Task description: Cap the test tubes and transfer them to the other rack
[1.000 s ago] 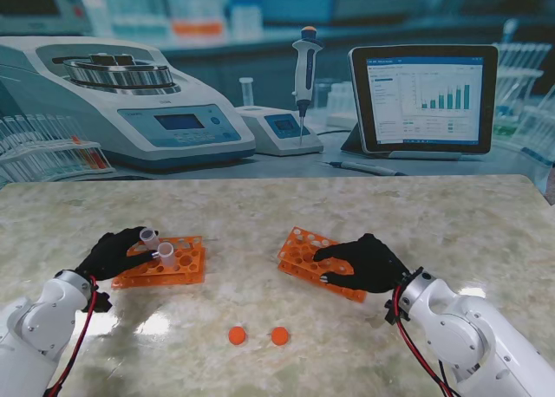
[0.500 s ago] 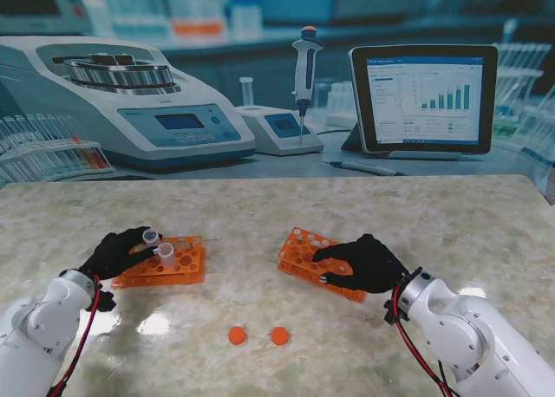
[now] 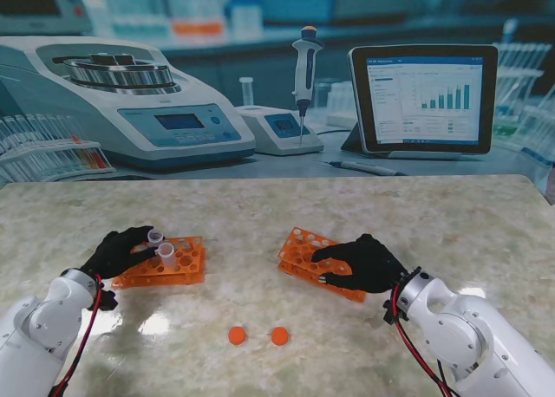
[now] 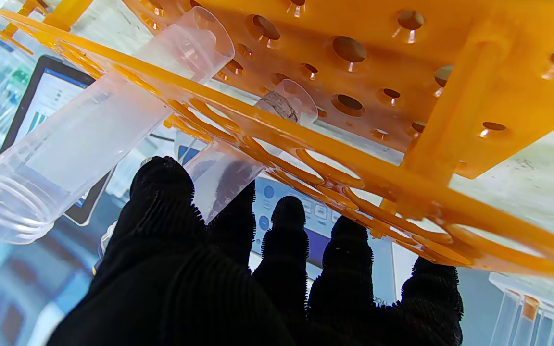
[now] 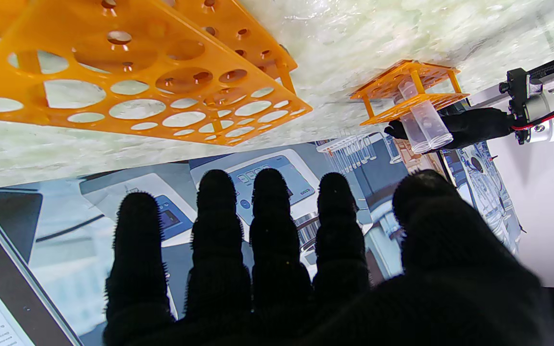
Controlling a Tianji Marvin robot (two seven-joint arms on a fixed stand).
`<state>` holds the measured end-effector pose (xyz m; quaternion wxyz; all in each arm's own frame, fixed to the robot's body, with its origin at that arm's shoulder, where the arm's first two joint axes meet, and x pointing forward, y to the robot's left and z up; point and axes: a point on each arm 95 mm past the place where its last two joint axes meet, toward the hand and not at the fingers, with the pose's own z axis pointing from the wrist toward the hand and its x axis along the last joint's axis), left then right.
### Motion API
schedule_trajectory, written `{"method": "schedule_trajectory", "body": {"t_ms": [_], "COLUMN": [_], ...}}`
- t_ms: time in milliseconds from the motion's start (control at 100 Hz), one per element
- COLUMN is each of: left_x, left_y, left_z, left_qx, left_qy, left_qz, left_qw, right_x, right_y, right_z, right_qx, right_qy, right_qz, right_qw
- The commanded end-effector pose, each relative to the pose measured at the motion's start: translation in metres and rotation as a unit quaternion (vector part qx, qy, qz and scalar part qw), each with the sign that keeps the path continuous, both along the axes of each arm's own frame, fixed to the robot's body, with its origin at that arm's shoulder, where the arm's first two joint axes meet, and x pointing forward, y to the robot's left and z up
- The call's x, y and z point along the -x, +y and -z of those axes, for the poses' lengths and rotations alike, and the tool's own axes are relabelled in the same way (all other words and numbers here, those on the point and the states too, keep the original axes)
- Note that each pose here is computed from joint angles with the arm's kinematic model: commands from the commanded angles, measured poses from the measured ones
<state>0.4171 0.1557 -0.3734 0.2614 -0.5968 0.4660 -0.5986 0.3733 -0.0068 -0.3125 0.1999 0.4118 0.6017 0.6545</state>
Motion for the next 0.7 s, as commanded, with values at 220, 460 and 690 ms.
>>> {"method": "schedule_trajectory", "body": {"t_ms": [220, 460, 690], "left_x": [0.0015, 0.0014, 0.0013], "left_y": [-0.0043, -0.0044, -0.0051], "left_z": [0.0020, 0.0010, -0.0040], "left_qx": [0.005, 0.008, 0.009], "left_qy": [0.000, -0.003, -0.012], "left_qz": [0.003, 0.002, 0.006], "left_qw": [1.0000, 1.0000, 0.9999], "right_x": [0.0017, 0.0017, 0.0017], "right_y": [0.0020, 0.0021, 0.0021], "right_z": [0.0030, 0.0029, 0.0029], "right_qx": [0.001, 0.001, 0.001], "right_qy": [0.006, 0.006, 0.006], "right_qz": [-0.003, -0.003, -0.003], "right_qw": [1.0000, 1.0000, 1.0000]}}
